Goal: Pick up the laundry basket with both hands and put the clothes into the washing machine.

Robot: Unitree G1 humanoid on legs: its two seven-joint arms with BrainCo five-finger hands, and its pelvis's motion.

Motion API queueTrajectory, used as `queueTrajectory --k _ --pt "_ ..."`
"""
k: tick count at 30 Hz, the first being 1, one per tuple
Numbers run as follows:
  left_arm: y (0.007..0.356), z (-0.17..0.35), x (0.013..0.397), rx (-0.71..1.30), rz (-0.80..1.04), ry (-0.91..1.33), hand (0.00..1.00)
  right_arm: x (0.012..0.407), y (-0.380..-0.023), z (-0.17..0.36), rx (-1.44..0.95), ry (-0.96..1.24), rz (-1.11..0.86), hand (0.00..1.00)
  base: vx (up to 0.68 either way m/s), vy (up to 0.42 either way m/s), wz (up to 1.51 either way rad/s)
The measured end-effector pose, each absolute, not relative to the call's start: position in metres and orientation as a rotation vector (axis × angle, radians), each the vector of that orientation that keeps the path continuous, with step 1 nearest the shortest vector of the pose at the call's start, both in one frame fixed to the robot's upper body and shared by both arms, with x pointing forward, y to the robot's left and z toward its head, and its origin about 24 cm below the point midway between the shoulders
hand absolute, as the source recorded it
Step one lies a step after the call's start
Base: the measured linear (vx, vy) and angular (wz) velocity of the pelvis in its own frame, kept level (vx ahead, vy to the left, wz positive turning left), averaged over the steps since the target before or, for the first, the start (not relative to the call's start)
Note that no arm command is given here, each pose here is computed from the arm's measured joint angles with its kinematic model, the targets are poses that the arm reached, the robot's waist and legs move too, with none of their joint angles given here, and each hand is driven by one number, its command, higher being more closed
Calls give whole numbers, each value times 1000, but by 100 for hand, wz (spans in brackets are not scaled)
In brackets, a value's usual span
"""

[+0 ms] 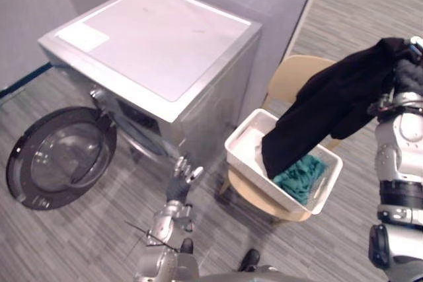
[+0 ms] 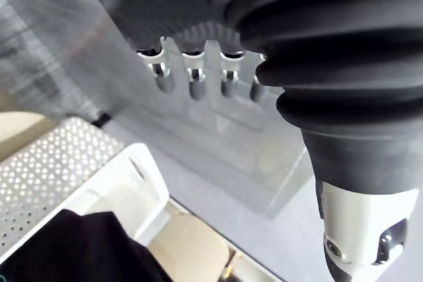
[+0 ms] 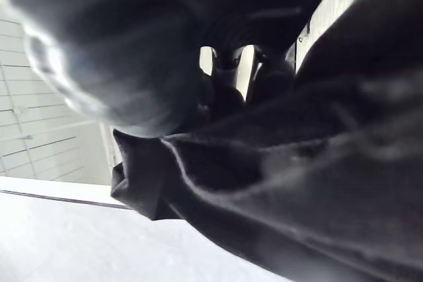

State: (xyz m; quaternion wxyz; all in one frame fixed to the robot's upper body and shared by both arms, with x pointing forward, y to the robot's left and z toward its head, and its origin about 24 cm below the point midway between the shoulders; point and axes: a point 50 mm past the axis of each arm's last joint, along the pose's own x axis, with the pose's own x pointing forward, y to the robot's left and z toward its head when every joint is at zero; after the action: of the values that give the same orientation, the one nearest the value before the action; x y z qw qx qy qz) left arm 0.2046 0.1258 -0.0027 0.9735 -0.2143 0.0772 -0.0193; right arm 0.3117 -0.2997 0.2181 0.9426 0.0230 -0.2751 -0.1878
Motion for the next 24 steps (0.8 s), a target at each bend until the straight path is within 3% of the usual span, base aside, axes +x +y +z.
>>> queueTrajectory --k 12,24 --pt "151 82 264 -264 -11 -221 0 329 -264 264 101 -689 -241 100 -61 16 -32" --pt "154 93 318 -85 16 -197 0 335 -218 323 136 -848 -64 100 -45 6 -18"
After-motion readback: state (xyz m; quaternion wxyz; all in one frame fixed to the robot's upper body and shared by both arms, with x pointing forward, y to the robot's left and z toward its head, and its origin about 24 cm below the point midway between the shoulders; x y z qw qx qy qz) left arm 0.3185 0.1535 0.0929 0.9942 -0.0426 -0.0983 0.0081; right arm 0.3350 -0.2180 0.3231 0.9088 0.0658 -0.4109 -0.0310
